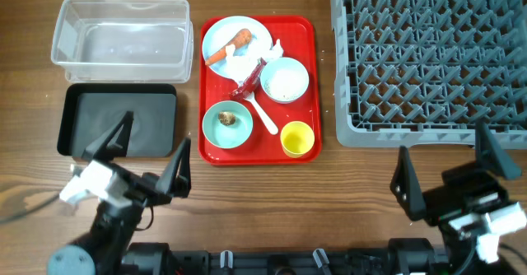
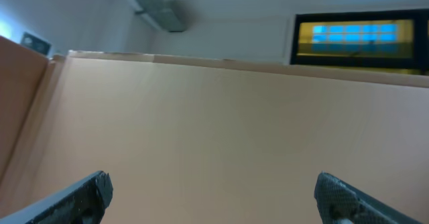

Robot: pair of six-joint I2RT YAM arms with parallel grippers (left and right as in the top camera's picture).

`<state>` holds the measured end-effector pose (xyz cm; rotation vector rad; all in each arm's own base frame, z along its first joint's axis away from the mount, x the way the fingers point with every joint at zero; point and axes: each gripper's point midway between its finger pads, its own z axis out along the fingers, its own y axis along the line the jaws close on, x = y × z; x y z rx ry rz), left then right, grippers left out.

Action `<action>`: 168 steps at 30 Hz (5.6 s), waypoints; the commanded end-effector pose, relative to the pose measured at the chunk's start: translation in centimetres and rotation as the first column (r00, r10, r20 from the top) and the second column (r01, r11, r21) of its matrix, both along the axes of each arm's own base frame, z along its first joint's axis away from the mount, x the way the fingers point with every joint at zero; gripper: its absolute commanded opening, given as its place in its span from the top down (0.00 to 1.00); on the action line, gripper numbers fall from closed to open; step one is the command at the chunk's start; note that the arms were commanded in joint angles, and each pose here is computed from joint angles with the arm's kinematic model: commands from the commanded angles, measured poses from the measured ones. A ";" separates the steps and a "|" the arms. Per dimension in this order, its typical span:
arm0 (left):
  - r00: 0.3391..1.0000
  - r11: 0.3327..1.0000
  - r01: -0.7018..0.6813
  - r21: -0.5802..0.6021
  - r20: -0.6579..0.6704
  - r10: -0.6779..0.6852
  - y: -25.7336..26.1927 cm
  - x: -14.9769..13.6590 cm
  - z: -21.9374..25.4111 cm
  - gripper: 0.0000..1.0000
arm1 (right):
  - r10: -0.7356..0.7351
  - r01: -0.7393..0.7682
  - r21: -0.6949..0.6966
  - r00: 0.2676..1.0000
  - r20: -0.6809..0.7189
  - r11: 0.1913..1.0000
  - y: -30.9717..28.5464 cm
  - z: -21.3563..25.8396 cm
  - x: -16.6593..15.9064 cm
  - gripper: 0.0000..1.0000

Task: Sort waste into correct bins and load items into the dishwasher rack
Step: 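Reach the left gripper to the green bowl and grasp it, then tip the green bowl over the black tray to dump the shell, then set the green bowl back on the red tray with left gripper, then grasp the blue rice bowl with the left gripper and lift it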

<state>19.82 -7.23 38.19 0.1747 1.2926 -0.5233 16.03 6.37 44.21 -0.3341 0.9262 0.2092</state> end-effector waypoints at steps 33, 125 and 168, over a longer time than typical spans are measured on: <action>-0.048 0.902 0.420 0.102 -0.990 0.134 -10.5 14.1 -27.3 0.23 | 0.213 -0.116 0.220 -0.070 -0.975 0.969 4.1 -18.5 20.4 0.00; 0.391 0.993 0.078 0.087 -0.919 0.050 -2.4 13.8 -19.8 0.96 | 0.109 -0.034 0.113 -0.092 -0.990 0.993 2.1 -19.9 20.4 0.00; 0.593 0.788 0.411 0.459 -0.791 0.151 -20.7 20.6 -24.4 0.20 | 0.164 0.433 0.089 -0.140 -0.976 0.897 -7.9 -21.0 21.1 0.00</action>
